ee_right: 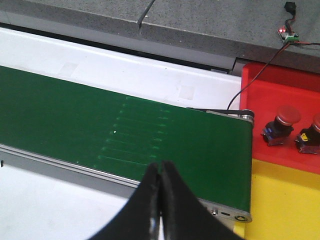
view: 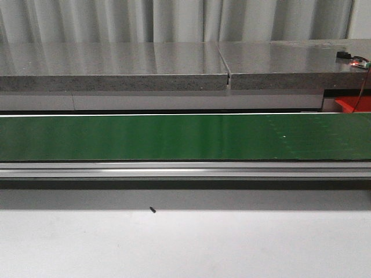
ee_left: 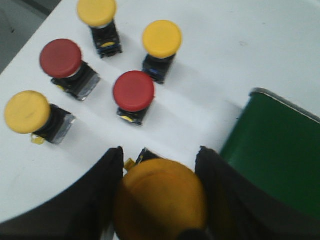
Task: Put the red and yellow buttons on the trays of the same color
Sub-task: 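Grasp the yellow push-button with the left gripper and lift it, then lower the yellow button onto the green belt and open the left gripper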
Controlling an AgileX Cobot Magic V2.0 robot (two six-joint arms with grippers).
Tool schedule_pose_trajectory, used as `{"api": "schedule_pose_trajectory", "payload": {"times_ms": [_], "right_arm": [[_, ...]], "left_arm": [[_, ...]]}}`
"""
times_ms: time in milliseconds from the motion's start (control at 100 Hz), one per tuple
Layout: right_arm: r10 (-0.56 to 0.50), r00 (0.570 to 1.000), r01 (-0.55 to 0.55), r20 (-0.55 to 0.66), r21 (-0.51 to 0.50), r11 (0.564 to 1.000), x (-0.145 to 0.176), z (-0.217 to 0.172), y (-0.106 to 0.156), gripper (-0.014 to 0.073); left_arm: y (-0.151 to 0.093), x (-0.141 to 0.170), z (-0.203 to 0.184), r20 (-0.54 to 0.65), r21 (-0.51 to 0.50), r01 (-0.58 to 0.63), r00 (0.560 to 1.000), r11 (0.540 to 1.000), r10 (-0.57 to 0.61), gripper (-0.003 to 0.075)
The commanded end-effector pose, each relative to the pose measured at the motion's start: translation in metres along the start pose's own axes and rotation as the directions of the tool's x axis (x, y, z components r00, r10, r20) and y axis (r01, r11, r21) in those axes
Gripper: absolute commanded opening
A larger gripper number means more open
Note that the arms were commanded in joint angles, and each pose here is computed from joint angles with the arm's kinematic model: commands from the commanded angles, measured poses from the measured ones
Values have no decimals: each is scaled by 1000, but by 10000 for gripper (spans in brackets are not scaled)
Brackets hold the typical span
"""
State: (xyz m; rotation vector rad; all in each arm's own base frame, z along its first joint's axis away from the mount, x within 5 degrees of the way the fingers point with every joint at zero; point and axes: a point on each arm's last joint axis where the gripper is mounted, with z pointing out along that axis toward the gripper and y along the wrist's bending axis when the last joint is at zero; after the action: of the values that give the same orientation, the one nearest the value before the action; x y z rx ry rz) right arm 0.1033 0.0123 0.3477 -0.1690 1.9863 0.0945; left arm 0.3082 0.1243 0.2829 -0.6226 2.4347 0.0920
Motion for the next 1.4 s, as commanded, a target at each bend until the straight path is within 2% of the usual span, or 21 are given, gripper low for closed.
{"api": "schedule_pose_trajectory", "payload": {"times_ms": [0, 290, 890, 940, 1010, 1120, 1200, 1240, 1390], "right_arm": [[-10, 996, 8, 85, 17, 1000, -13, -5, -1, -68], [-10, 996, 8, 85, 17, 1000, -13, -5, -1, -68], [-10, 996, 8, 85, 17, 1000, -13, -5, -1, -68], [-10, 996, 8, 85, 17, 1000, -13, -5, -1, -68], [-10, 996, 8, 85, 17, 1000, -13, -5, -1, -68], [-10, 996, 8, 85, 17, 1000, -13, -5, -1, -68], [-10, 996, 8, 85, 17, 1000, -13, -5, -1, -68], [-10, 996, 8, 85, 17, 1000, -13, -5, -1, -68], [-10, 996, 8, 85, 17, 1000, -13, -5, -1, -68]], "left_arm": [[-22, -9, -23, 79, 54, -36, 996, 998, 32, 134], [-65, 0, -24, 78, 132, -142, 988, 981, 133, 134], [-73, 8, 18, -16, 139, -155, 987, 978, 159, 150], [-73, 9, 19, -20, 139, -159, 986, 977, 163, 187], [-73, 9, 19, -21, 141, -164, 986, 976, 168, 294], [-74, 9, 18, -20, 148, -173, 984, 974, 178, 575], [-74, 9, 18, -23, 151, -169, 984, 974, 175, 702], [-74, 10, 18, -25, 152, -167, 985, 974, 173, 714], [-77, 7, 8, 4, 163, -174, 984, 971, 176, 664]]}}
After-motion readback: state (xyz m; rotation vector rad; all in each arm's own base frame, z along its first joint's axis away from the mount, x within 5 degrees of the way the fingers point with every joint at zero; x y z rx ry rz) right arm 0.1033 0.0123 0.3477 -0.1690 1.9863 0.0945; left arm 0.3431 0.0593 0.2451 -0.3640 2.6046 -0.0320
